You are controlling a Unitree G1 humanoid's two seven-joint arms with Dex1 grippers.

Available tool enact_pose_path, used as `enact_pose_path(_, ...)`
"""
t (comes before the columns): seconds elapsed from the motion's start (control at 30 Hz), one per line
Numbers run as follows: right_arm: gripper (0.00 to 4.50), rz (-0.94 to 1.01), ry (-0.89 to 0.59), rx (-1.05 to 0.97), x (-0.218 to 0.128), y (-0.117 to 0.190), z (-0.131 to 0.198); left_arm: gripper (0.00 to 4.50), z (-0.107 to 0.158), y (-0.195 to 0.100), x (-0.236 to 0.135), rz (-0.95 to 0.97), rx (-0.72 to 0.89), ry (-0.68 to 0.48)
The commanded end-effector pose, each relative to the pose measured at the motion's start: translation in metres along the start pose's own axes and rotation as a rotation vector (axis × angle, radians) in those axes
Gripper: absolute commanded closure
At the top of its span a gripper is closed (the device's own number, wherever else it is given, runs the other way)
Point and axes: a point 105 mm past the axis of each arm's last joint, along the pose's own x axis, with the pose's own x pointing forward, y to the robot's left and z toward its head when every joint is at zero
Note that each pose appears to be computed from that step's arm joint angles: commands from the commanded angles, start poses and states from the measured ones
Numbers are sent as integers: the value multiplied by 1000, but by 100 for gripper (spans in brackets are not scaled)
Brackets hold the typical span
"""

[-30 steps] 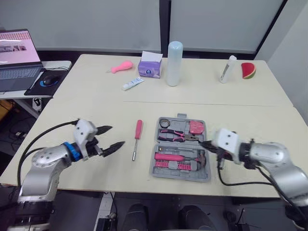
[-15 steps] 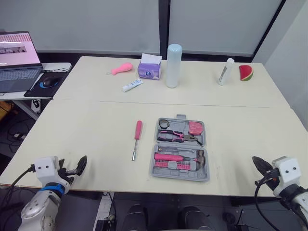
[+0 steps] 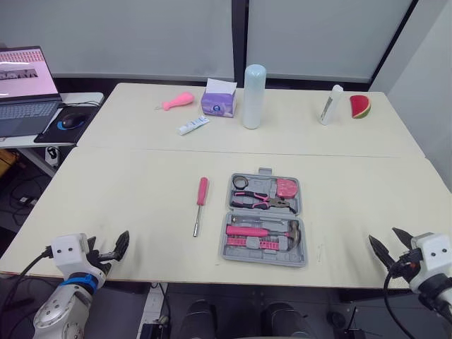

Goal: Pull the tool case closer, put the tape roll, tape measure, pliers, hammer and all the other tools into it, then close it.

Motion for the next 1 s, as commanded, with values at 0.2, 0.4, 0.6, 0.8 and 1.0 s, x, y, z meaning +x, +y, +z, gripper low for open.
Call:
enact_pose_path(0.2,5,21,-30,-30,0,2,12,0,12,-9,2,-32,17,-31)
enact_pose_path(0.4,5,93,-50,-99,1,10,25,0,16,-18,2,-58,14,-31)
enact_pose_path(0.6,5,324,-116,-172,10,43,67,0,28,-43,9,-130,4,-34)
enact_pose_path(0.8,5,609,-120,-209,17,84,103,0,48,-86,26,-224,2,-48)
enact_pose_path(1.0,5,788,-97,-247,19,112,120,0,49,-129,39,-309,51,22)
